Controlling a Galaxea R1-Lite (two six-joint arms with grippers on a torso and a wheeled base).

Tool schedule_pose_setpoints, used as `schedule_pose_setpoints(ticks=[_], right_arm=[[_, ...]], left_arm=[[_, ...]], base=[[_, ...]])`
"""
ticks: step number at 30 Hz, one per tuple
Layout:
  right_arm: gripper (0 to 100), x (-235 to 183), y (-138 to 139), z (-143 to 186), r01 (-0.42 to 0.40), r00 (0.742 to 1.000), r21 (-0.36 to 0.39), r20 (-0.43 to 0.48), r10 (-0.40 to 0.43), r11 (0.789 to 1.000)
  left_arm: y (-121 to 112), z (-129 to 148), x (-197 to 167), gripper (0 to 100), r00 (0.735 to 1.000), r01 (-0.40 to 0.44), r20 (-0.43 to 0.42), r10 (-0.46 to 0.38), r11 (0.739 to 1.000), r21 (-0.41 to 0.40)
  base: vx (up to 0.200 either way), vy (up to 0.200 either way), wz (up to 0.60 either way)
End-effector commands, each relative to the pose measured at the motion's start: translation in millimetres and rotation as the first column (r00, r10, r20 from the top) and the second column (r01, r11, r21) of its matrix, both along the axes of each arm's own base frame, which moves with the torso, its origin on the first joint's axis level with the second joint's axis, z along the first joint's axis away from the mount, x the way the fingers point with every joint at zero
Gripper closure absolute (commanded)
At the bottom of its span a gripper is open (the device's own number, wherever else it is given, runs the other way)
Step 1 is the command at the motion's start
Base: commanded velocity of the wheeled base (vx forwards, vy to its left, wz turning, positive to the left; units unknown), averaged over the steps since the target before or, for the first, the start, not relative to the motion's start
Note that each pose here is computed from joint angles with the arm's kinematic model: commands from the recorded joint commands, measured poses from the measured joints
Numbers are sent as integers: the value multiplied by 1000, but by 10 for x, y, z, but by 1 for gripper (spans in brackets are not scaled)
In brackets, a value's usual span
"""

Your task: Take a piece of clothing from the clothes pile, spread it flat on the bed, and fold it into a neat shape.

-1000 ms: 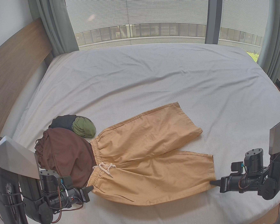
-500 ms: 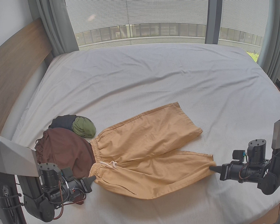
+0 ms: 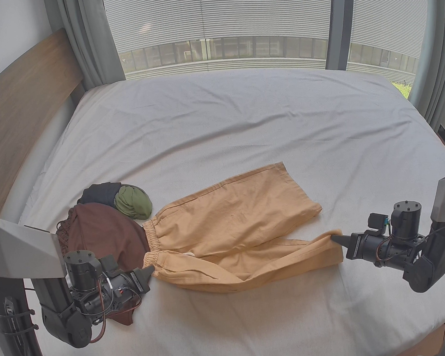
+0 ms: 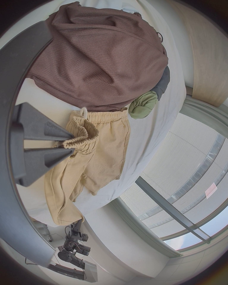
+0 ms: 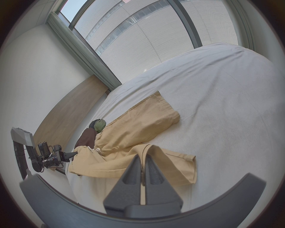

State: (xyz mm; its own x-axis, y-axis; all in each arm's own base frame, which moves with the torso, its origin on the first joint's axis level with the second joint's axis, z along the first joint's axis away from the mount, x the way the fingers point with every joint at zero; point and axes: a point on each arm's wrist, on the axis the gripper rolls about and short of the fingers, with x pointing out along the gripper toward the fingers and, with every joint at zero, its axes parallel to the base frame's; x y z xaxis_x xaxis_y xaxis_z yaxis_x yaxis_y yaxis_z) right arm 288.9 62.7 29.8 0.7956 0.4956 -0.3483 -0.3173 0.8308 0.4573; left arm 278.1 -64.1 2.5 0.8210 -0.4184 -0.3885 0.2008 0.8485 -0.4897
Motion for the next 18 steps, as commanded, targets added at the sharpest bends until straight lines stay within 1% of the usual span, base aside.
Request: schedule_pose_setpoints(ticks=[1, 6, 8, 16, 18], right_arm=[[100, 106, -11, 54, 10, 1000, 6, 29, -10, 1000], [100, 212, -12, 109, 16, 998, 11, 56, -16, 1000], [100, 280, 5, 142, 14, 997, 15, 70, -16, 1000], [100, 416, 34, 205, 13, 997, 18, 80, -15, 1000], [100, 487, 46, 250, 13, 996, 20, 87, -15, 1000]], left_arm=[[-10, -14, 45, 100, 1000, -12, 8, 12, 1000, 1], [-17, -7, 83, 100, 1000, -22, 15, 22, 1000, -13], [-18, 9, 109, 100, 999, -44, 21, 44, 999, -25], [-25, 18, 147, 100, 998, -52, 29, 53, 998, -37], [-29, 29, 171, 100, 997, -63, 33, 65, 997, -52]], base=[[0, 0, 0], [0, 0, 0], [0, 0, 0], [0, 0, 0], [0, 0, 0]])
